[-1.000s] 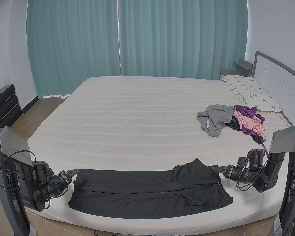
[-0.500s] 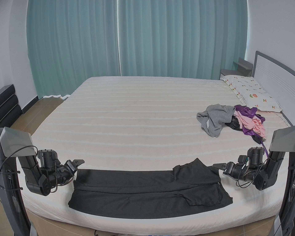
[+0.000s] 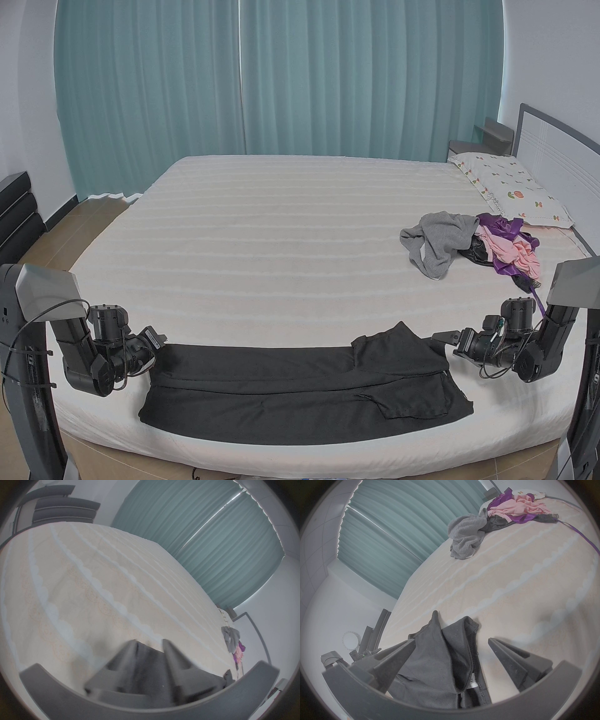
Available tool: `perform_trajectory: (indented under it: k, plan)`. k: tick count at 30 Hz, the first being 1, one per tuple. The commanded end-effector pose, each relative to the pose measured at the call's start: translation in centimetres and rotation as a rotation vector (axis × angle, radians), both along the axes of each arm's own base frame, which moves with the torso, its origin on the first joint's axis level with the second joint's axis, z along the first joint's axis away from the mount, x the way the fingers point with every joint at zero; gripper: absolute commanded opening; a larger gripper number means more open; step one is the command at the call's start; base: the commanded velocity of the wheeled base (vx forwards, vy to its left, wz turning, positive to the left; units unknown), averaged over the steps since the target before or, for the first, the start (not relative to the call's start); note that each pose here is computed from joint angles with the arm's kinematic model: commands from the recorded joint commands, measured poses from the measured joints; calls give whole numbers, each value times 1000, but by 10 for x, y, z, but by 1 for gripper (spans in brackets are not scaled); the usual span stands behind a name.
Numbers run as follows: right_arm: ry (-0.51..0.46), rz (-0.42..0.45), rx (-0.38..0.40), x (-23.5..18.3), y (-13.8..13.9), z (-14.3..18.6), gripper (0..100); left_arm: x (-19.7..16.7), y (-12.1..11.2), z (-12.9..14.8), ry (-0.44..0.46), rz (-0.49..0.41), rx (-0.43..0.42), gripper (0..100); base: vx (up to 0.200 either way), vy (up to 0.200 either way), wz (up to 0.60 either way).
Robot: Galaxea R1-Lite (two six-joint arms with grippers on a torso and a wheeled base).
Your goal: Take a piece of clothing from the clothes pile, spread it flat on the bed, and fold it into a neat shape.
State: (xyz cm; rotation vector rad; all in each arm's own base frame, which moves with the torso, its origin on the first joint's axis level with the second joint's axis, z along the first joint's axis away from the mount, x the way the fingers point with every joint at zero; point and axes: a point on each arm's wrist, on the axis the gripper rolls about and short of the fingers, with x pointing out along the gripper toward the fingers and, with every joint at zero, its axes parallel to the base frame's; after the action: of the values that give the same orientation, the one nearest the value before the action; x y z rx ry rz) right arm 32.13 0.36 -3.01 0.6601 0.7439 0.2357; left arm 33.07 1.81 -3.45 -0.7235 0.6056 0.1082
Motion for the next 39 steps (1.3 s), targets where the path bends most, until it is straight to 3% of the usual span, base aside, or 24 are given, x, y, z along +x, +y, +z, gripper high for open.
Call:
perform_trajectory:
  k: [1, 6, 12, 27, 28, 39]
  plan:
    - [9, 2, 1, 3, 1, -1, 100, 4, -4, -10, 8, 11, 14, 0, 0, 0, 0]
    - [34, -7, 17, 9, 2, -4, 100, 5, -3, -7, 0, 37, -16, 0, 0, 0, 0]
    - [75, -35, 48, 21, 3, -4, 100, 5, 4, 7, -64, 142, -132, 0, 0, 0, 0]
    - [66, -45, 16, 31, 16, -12, 100, -5, 6, 3, -60, 156, -133, 0, 0, 0, 0]
    - [66, -46, 15, 31, 16, -13, 0, -5, 6, 3, -61, 156, -133, 0, 0, 0, 0]
    - [51, -100, -8, 34, 8, -11, 0, -4, 6, 3, -61, 156, -133, 0, 0, 0, 0]
